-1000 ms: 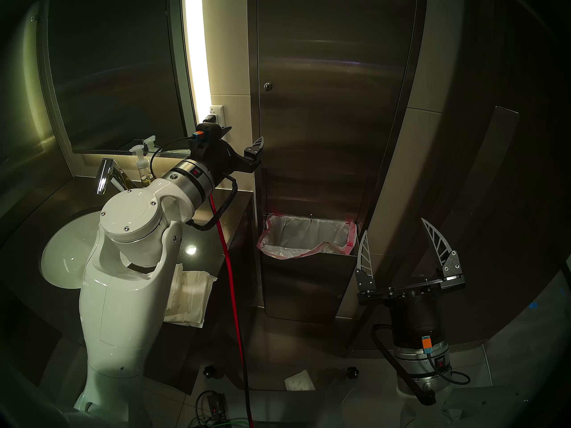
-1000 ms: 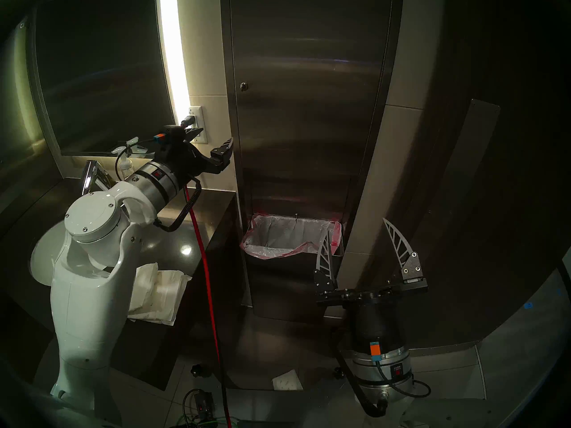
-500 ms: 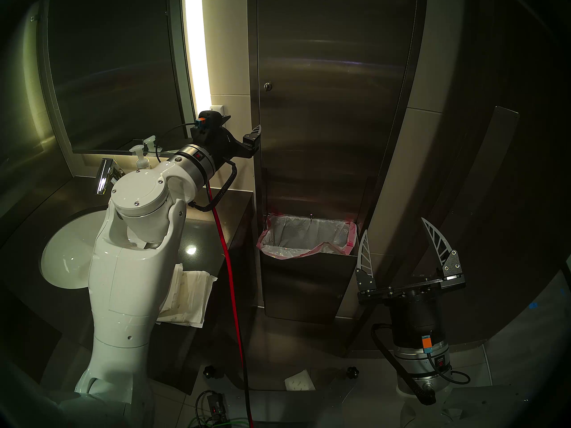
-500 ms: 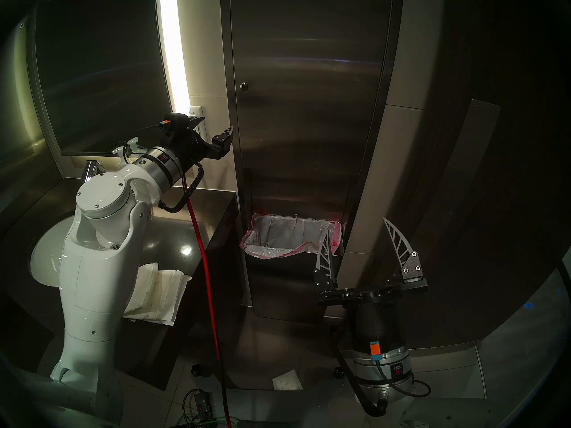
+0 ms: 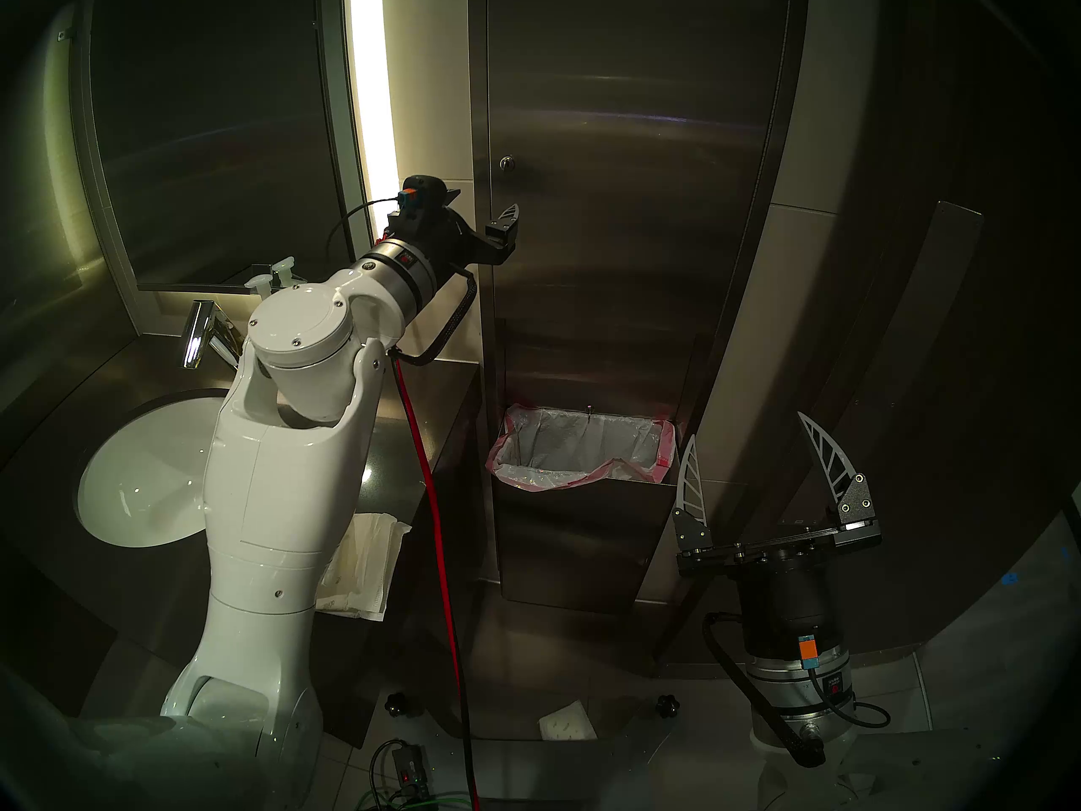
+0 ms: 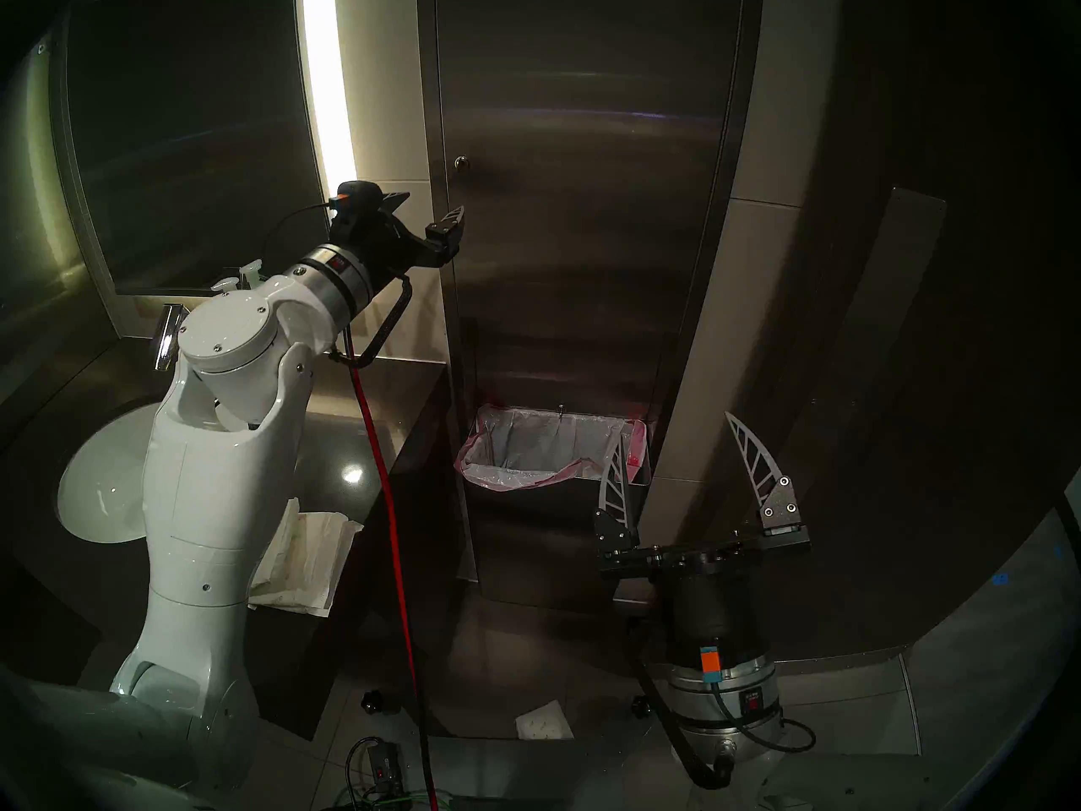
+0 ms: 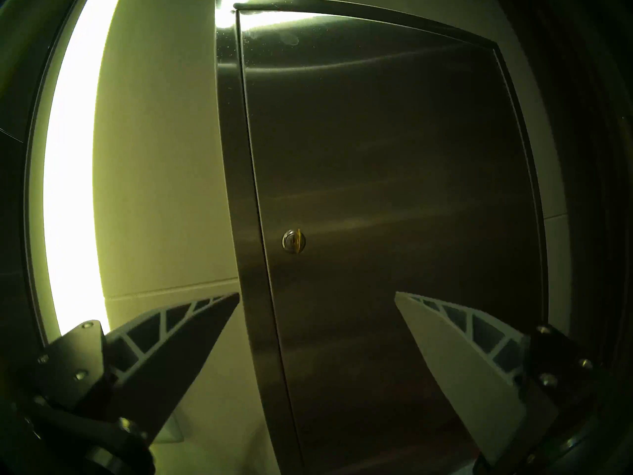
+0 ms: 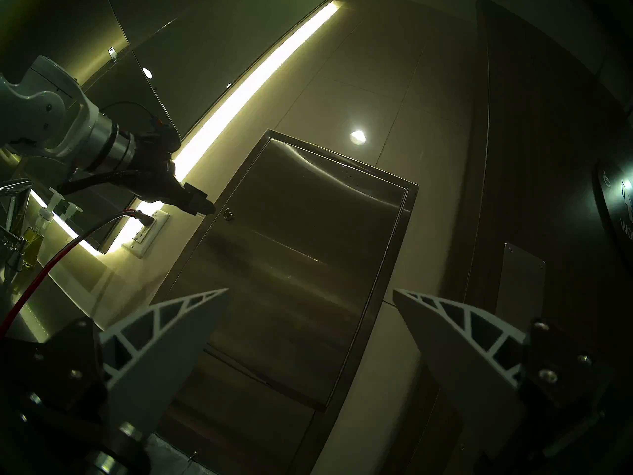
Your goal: Twist key and close towel dispenser
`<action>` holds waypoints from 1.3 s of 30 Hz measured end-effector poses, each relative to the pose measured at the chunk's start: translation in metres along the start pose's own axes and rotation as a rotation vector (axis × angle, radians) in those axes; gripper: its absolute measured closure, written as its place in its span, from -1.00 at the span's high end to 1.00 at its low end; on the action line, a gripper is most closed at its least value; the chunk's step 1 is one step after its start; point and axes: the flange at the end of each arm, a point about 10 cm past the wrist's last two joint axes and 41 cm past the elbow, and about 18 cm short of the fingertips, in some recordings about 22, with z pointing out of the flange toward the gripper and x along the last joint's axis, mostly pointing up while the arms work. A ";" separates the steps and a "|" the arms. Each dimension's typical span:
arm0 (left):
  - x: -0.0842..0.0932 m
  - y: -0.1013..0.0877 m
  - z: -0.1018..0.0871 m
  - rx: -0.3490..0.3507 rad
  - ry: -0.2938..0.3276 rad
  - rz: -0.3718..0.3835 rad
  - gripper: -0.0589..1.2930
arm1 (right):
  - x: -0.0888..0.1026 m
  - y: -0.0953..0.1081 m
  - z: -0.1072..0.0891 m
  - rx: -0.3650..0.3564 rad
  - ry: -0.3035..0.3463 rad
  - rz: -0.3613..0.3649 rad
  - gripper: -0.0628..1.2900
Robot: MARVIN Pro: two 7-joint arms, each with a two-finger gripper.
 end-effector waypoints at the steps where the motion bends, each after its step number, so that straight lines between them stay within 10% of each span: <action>1: 0.001 0.000 0.003 0.000 0.001 0.000 0.91 | 0.000 0.000 0.000 0.000 0.000 0.000 0.94; 35: 0.015 -0.020 0.081 -0.040 -0.044 -0.041 0.91 | 0.000 0.000 0.000 0.001 0.001 -0.001 0.94; 39: 0.018 -0.025 0.085 -0.039 -0.045 -0.042 -0.01 | 0.000 0.000 0.000 0.001 0.001 -0.001 0.94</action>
